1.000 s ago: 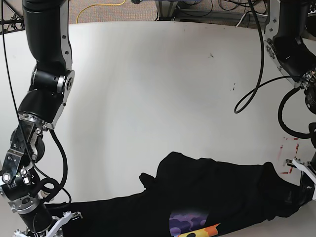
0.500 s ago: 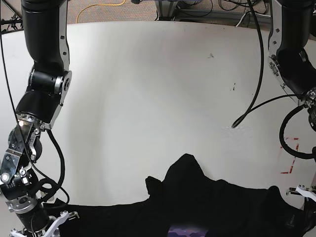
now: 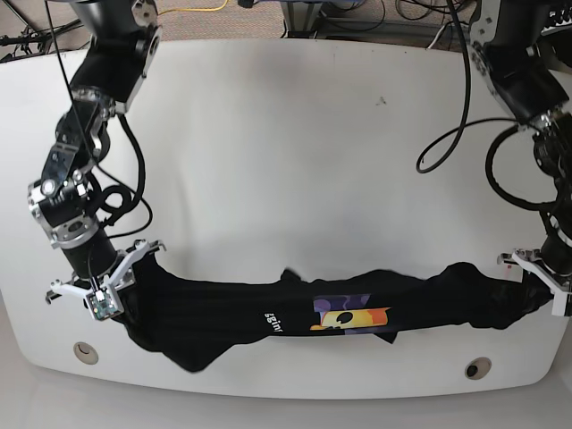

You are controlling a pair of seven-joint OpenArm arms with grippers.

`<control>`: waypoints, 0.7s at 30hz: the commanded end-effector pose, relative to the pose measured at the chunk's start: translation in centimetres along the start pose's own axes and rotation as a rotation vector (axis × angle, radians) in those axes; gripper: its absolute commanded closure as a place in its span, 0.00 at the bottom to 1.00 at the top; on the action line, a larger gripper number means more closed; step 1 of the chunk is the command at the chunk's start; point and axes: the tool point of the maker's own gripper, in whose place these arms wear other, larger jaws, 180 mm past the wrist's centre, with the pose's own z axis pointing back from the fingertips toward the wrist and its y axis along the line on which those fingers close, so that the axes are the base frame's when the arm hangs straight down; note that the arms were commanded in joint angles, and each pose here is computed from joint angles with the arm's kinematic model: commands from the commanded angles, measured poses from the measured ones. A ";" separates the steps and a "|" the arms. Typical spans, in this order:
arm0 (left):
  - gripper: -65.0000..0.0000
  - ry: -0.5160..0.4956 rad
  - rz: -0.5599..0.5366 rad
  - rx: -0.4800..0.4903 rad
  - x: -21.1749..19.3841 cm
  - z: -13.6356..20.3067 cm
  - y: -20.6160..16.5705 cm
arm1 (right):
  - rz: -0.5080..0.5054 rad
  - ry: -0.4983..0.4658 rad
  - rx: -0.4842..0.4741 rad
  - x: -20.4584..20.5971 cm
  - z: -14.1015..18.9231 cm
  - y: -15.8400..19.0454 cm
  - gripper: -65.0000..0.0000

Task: Fold the T-shirt properly
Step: 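Lift and drag the stretched shirt with both grippers toward the robot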

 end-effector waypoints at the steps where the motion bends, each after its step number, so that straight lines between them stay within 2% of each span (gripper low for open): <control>1: 1.00 -0.023 -0.048 0.058 0.9 1.3 1.5 | 0.012 0.014 -0.085 -0.2 0.9 -2.1 0.98; 7: 1.00 0.033 -0.054 0.012 -3.2 3.3 -0.4 | -0.033 0.085 -0.034 -4.0 2.6 0.9 0.98; 15: 1.00 0.092 -0.049 -0.019 -6.6 5.5 -1.7 | -0.077 0.180 0.019 -8.2 4.4 3.8 0.98; 17: 1.00 0.148 -0.037 -0.013 -9.0 6.9 -1.5 | -0.116 0.229 0.046 -10.4 5.4 5.2 0.98; 21: 1.00 0.193 -0.022 -0.013 -11.1 8.2 -1.5 | -0.144 0.271 0.069 -12.2 6.5 6.7 0.98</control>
